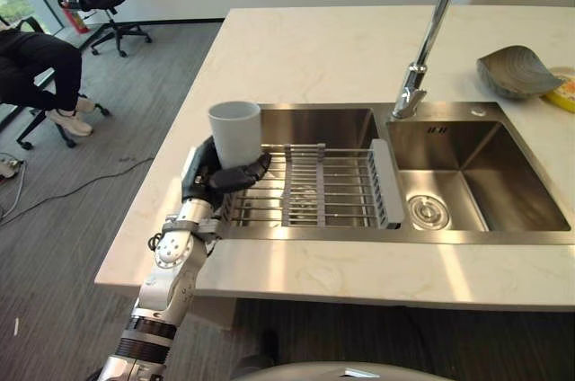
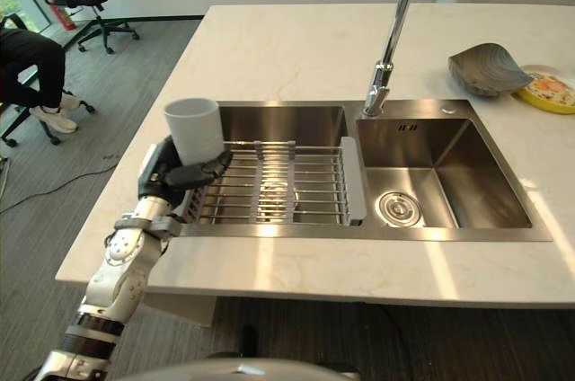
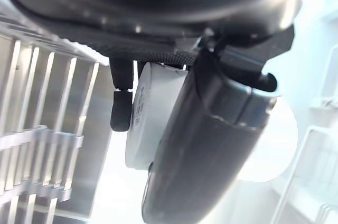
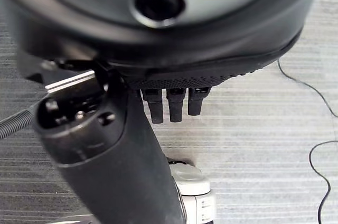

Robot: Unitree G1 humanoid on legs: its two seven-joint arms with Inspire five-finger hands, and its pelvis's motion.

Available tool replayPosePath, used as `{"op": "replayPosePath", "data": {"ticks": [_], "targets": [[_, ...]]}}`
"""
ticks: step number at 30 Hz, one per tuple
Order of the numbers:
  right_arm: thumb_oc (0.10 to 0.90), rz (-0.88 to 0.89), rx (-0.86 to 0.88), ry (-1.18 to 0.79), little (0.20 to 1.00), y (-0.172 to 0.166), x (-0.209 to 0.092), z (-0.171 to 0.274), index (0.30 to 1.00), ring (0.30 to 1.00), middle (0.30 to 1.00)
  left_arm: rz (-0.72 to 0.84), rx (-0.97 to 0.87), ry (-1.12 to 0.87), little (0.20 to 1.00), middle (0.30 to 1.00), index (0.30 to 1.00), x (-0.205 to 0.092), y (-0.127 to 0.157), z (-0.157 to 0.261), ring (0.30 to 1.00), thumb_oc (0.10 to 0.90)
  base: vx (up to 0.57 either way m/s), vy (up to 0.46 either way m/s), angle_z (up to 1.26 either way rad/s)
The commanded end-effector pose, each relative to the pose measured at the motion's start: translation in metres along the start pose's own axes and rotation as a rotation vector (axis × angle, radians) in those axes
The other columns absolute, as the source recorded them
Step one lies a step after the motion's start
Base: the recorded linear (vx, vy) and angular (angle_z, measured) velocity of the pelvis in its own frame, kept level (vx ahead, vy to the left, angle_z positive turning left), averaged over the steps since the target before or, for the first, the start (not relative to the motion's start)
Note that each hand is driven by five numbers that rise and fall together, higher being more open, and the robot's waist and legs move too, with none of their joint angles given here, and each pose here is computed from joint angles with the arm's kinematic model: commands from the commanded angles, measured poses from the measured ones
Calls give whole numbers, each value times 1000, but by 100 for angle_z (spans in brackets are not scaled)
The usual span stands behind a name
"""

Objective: Place the dishes in the dishwasher.

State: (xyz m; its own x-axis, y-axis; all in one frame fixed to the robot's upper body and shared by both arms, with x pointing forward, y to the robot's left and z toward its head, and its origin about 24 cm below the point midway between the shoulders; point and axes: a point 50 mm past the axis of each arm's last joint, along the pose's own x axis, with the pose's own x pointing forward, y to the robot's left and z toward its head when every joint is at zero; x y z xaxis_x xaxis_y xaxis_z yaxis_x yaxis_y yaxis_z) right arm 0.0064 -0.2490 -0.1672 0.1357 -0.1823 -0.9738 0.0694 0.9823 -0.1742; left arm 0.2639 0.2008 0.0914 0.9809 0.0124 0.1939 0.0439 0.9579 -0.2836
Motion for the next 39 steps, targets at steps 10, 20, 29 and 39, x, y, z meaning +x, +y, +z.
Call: {"op": "replayPosePath", "data": {"ticks": [10, 20, 29, 39], "targets": [[800, -78, -115, -157, 900, -29, -2, 56, 900, 900, 900, 79, -121, -503, 300, 300, 300, 8, 18, 87, 300, 400, -216, 1, 93], [800, -184, 68, -19, 900, -53, -3, 33, 900, 900, 900, -68, 38, -426, 300, 300, 300, 10, 1, 80, 300, 400, -231, 276, 124], [800, -115, 125, -119, 900, -26, 2, 70, 900, 900, 900, -145, 326, -360, 300, 300, 300, 7, -2, 74, 300, 400, -120, 409, 151], [800, -35, 192, -218, 900, 8, 3, 81, 900, 900, 900, -174, 423, -397, 300, 300, 300, 25, -26, 69, 300, 400, 99, 105, 200]]}}
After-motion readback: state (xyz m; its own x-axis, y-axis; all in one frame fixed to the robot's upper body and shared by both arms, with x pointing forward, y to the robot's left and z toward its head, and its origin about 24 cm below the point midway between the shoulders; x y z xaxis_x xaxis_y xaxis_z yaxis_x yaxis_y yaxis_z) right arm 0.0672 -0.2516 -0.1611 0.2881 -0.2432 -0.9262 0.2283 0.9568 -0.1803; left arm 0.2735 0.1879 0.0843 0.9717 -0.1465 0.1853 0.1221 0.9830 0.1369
